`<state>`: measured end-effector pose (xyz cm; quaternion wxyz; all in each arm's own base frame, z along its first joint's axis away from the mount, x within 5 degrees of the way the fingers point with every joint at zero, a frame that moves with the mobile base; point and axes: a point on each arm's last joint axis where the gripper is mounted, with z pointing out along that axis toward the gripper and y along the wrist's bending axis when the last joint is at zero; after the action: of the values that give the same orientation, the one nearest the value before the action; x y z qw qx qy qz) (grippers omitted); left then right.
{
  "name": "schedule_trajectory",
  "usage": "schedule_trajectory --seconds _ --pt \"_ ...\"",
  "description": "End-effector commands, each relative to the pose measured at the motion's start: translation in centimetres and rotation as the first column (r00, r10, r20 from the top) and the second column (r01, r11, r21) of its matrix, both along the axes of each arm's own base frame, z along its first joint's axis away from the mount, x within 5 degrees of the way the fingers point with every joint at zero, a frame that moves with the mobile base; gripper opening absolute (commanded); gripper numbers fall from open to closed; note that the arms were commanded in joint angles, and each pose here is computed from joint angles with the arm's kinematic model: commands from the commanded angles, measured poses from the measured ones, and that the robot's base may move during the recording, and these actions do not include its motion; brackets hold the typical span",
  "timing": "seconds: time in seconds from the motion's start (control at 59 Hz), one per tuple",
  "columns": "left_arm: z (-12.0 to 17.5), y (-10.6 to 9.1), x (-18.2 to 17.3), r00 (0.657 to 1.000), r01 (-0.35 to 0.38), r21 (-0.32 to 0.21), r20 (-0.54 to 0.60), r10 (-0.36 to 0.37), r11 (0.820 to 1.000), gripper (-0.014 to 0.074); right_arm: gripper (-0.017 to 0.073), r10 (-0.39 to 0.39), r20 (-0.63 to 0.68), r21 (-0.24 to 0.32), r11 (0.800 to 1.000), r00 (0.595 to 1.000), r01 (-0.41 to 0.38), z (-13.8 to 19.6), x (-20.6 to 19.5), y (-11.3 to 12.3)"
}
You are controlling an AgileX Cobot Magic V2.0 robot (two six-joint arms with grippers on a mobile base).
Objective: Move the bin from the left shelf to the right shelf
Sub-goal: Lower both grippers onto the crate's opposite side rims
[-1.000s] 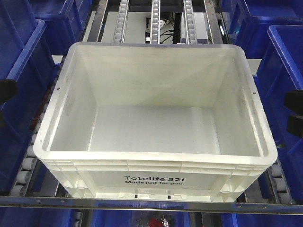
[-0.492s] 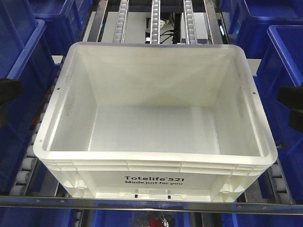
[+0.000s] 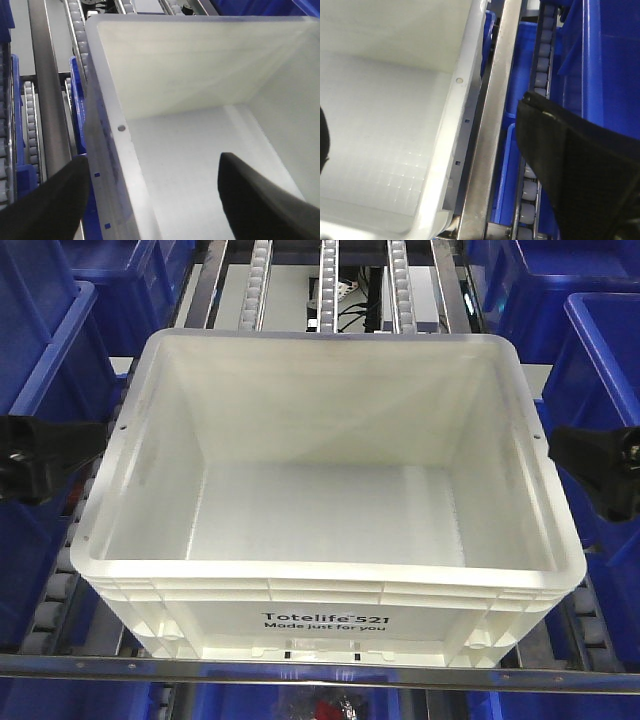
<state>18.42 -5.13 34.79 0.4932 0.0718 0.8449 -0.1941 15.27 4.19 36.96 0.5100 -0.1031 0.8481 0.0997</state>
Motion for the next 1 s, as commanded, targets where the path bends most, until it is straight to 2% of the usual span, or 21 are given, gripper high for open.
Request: schedule_trajectory --seconds 0.0,0.254,0.424,0.678,0.983 --pt "1.5 0.2 0.9 0.995 -0.05 -0.051 0.079 0.053 0.997 0.0524 0.0687 -0.014 0.078 0.018 1.0 0.997 0.013 1.2 0.9 0.1" --pt "0.1 0.0 2.5 0.998 -0.054 -0.033 0.02 0.055 0.998 0.0524 0.0673 -0.018 0.002 0.007 1.0 1.0 0.018 -0.2 3.0 0.5" --pt "1.2 -0.1 3.5 0.998 -0.044 -0.002 0.036 0.044 0.999 0.0524 0.0663 -0.024 -0.021 0.011 1.0 0.999 0.024 0.5 4.4 0.8" --pt "1.9 -0.9 7.1 1.0 -0.001 0.018 -0.029 0.001 1.0 0.0524 0.065 -0.039 -0.083 -0.049 0.998 0.996 0.035 0.8 7.4 1.2" --pt "0.5 -1.3 10.0 0.995 0.004 0.025 -0.097 -0.002 1.0 0.0524 0.0631 -0.051 -0.15 -0.074 0.996 0.987 0.04 -0.9 9.4 1.6"
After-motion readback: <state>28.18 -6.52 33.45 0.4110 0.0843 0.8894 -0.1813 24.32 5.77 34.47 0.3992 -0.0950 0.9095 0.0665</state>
